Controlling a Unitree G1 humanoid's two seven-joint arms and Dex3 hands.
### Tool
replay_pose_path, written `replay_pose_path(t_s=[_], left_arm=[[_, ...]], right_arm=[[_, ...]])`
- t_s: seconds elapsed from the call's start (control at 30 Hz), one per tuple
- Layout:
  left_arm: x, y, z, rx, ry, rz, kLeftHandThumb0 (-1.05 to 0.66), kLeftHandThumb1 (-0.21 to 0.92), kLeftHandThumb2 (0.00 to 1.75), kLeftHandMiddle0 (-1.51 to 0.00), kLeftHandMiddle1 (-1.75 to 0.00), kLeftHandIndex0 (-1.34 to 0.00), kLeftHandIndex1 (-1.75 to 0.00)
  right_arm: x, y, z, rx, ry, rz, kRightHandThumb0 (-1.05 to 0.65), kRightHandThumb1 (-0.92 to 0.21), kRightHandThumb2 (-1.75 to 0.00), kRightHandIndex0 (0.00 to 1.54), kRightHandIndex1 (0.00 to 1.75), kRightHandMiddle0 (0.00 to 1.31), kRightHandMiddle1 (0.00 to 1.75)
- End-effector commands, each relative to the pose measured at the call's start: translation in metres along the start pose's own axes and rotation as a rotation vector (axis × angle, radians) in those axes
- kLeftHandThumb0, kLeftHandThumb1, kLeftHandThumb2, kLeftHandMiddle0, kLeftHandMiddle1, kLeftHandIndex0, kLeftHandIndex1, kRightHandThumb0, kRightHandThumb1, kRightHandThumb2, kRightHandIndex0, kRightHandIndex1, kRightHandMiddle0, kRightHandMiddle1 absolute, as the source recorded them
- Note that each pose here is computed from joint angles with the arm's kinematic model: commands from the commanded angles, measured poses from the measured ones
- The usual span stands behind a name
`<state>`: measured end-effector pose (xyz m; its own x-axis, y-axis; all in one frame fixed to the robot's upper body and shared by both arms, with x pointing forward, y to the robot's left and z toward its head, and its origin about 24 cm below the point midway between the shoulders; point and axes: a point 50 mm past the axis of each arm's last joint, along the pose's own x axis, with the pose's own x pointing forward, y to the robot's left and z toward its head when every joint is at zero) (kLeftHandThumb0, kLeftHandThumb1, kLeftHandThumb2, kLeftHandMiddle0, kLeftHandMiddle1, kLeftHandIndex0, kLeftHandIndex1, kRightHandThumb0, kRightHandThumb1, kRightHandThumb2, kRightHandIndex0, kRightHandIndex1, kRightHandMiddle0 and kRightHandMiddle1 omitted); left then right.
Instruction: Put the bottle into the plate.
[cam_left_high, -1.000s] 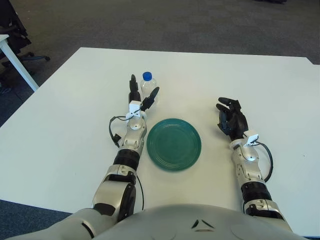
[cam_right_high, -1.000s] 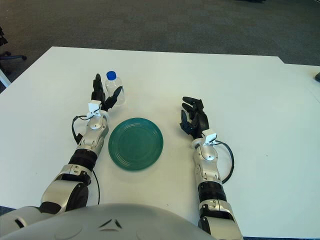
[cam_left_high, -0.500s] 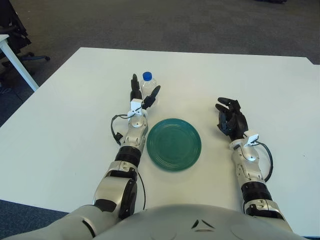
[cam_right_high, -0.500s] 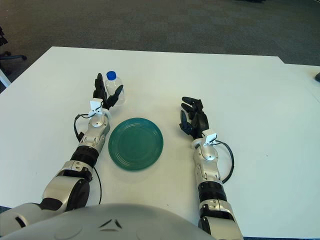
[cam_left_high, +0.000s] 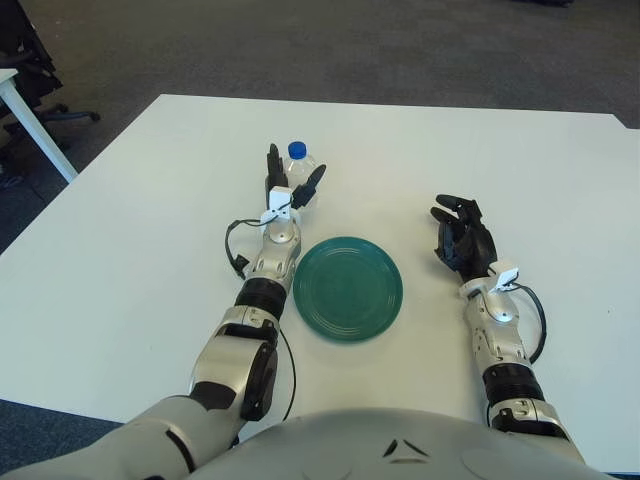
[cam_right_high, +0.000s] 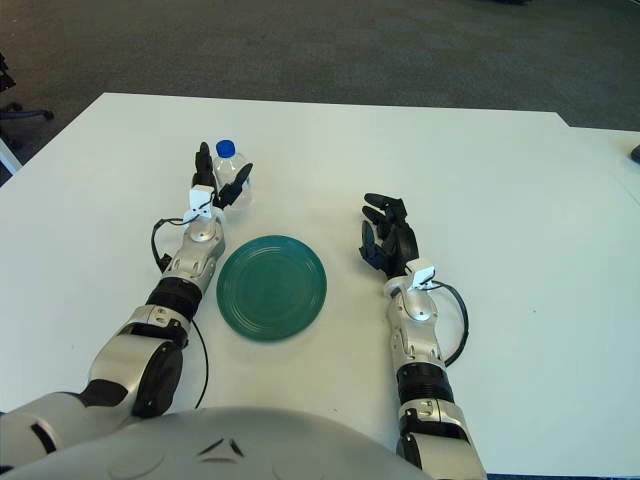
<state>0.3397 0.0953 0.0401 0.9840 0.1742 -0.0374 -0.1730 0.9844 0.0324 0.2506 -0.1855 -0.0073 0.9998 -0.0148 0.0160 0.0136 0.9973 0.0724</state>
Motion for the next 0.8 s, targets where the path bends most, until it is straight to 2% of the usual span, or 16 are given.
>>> replay_pose_path(t_s=[0.0,0.4,0.57,0.63,0.67,0.7,0.73,0.77], left_arm=[[0.007,-0.001,0.004,0.045,0.009,0.005,-1.05,0.92,0.08,-0.02,0.0,-0.07,-0.09],[0.014,-0.005,0.004,0.078,0.046,0.004,-1.05,0.92,0.08,-0.05,-0.01,-0.08,-0.14],[0.02,-0.007,0.007,0.094,0.066,0.003,-1.05,0.92,0.08,-0.1,-0.02,-0.01,-0.34],[0.023,-0.007,0.007,0.1,0.076,0.005,-1.02,0.92,0.06,-0.21,-0.09,0.0,-0.59],[0.025,-0.006,0.006,0.108,0.085,0.006,-1.02,0.92,0.06,-0.23,-0.1,0.0,-0.63],[0.026,-0.005,0.006,0.112,0.091,0.006,-0.99,0.91,0.04,-0.18,-0.61,0.0,-0.94],[0.027,-0.004,0.005,0.119,0.099,0.007,-0.97,0.91,0.03,-0.12,-0.99,0.0,-1.14],[0.028,-0.003,0.003,0.134,0.107,0.006,-0.95,0.91,0.02,-0.17,-1.14,-0.01,-1.27]], right_arm=[[-0.024,-0.002,-0.033,0.025,0.18,-0.023,-0.36,-0.72,-0.79,0.49,0.81,0.0,1.25],[-0.025,0.0,-0.032,0.019,0.177,-0.024,-0.33,-0.73,-0.82,0.49,0.81,0.0,1.2],[-0.025,0.003,-0.03,0.022,0.166,-0.026,-0.33,-0.73,-0.83,0.5,0.8,0.02,1.19],[-0.026,0.003,-0.03,0.026,0.163,-0.028,-0.33,-0.73,-0.83,0.51,0.81,0.02,1.18],[-0.026,0.004,-0.03,0.031,0.158,-0.028,-0.33,-0.72,-0.83,0.51,0.81,0.02,1.18],[-0.026,0.004,-0.03,0.034,0.155,-0.029,-0.33,-0.72,-0.83,0.52,0.82,0.02,1.17],[-0.026,0.005,-0.029,0.038,0.151,-0.029,-0.33,-0.72,-0.83,0.52,0.82,0.03,1.16],[-0.027,0.005,-0.029,0.041,0.146,-0.033,-0.33,-0.72,-0.83,0.52,0.82,0.03,1.16]])
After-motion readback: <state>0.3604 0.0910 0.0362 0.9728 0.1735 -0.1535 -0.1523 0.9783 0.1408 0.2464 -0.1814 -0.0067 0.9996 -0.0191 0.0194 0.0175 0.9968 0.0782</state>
